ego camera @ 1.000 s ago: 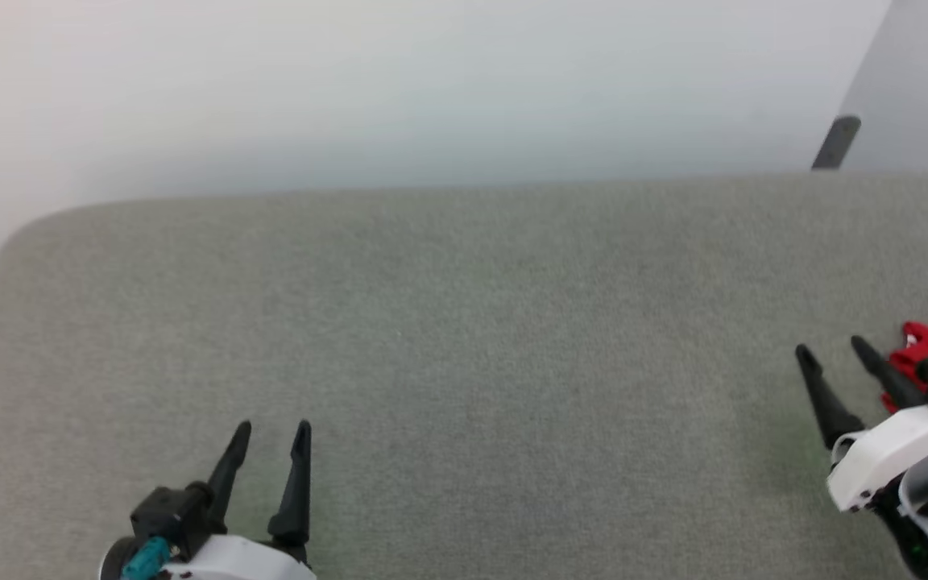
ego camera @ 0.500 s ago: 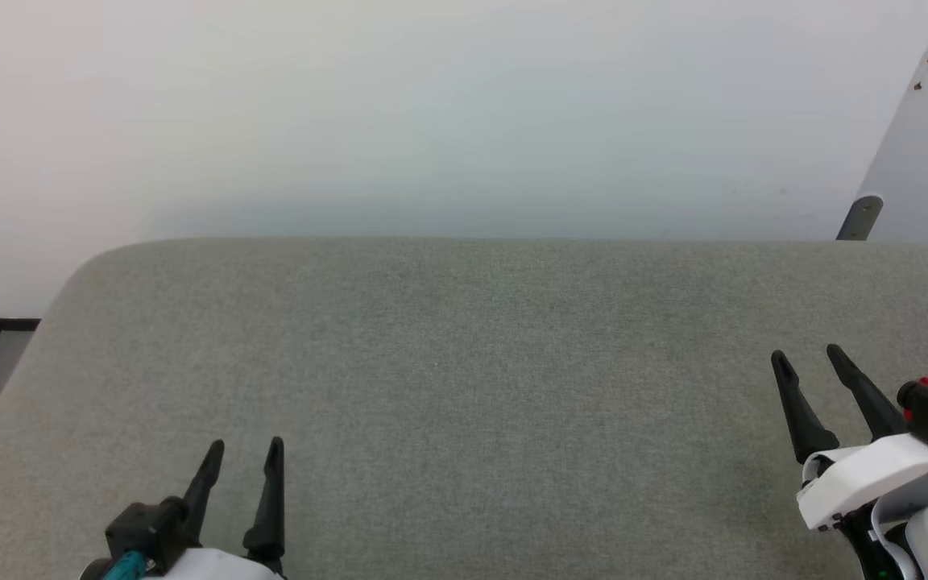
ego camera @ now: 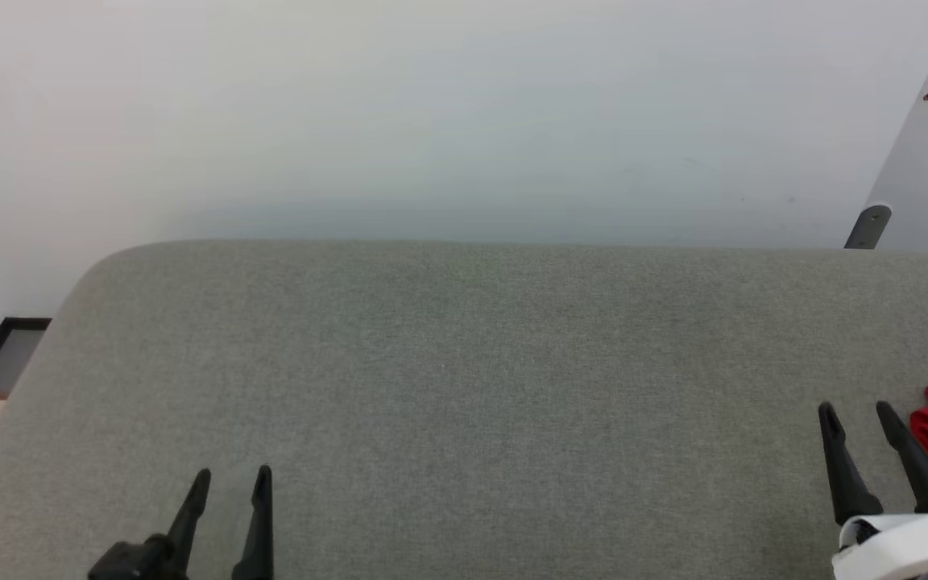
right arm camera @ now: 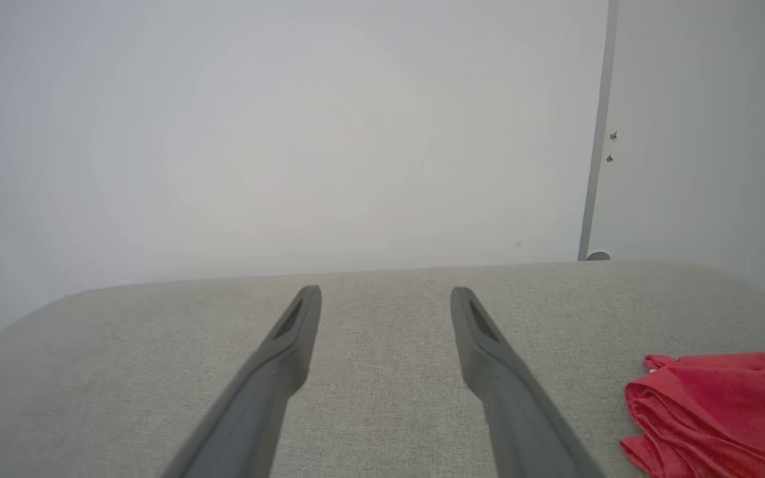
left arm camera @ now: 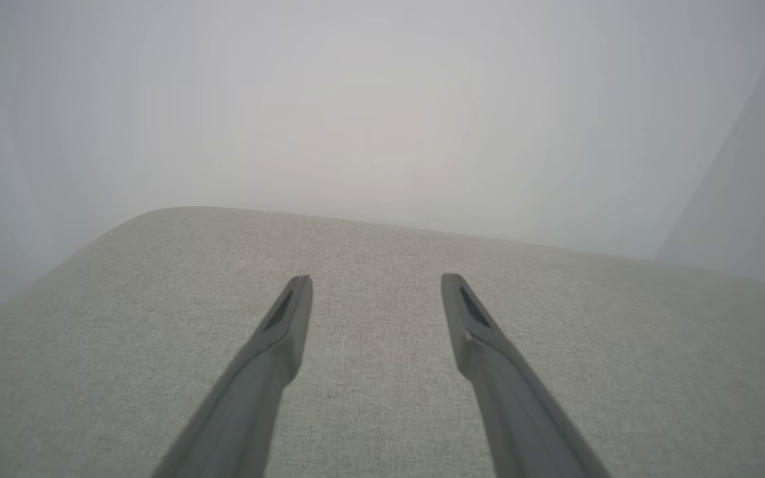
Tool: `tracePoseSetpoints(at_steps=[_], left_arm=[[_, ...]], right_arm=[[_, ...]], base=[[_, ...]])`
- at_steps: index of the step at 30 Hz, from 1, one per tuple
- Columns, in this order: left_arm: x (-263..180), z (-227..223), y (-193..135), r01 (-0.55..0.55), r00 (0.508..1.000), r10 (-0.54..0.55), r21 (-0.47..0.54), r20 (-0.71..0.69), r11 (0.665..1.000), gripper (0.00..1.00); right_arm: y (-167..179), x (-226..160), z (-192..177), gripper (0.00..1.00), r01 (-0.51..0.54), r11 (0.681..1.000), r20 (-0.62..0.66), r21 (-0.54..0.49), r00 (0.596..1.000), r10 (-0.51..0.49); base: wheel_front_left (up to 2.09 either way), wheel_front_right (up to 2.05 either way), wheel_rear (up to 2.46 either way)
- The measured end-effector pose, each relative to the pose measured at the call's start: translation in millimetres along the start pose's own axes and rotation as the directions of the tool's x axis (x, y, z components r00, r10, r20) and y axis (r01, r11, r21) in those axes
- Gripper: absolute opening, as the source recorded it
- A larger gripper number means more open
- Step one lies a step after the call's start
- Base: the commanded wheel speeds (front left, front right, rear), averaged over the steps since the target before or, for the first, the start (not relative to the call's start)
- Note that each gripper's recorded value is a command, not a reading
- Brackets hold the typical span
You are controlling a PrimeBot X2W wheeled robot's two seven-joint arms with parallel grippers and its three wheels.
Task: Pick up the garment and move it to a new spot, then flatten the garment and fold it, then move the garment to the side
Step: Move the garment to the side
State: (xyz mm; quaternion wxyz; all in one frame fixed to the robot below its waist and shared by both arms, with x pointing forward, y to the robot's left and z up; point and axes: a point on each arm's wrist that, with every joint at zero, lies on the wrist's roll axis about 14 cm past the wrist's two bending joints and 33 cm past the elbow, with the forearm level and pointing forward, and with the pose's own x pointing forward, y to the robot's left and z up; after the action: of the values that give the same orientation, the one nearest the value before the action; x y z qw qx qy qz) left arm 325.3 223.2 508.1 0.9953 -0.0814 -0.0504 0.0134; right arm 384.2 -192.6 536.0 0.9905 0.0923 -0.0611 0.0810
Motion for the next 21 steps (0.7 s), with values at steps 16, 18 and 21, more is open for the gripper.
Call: tracePoseSetpoints(at_steps=[16,18,21], left_arm=[[-25,-6,3,-0.028,0.999,0.027,-0.034,-0.019,0.999,1.0],[-26,-6,3,-0.028,0.999,0.027,-0.034,-0.018,0.999,1.0],[-26,-7,1,-0.022,1.0,0.021,-0.036,-0.019,0.999,1.0]], right_arm=[[-7,-29,10,1.0,0.053,0.999,-0.003,0.002,0.999,-0.053],[-7,-30,11,1.0,0.057,0.998,-0.002,0.006,0.998,-0.057],[-5,-31,11,1.0,0.058,0.998,-0.004,0.012,0.998,-0.058]], base=[[0.0,0.0,0.0],[0.0,0.0,0.0],[0.0,0.0,0.0]])
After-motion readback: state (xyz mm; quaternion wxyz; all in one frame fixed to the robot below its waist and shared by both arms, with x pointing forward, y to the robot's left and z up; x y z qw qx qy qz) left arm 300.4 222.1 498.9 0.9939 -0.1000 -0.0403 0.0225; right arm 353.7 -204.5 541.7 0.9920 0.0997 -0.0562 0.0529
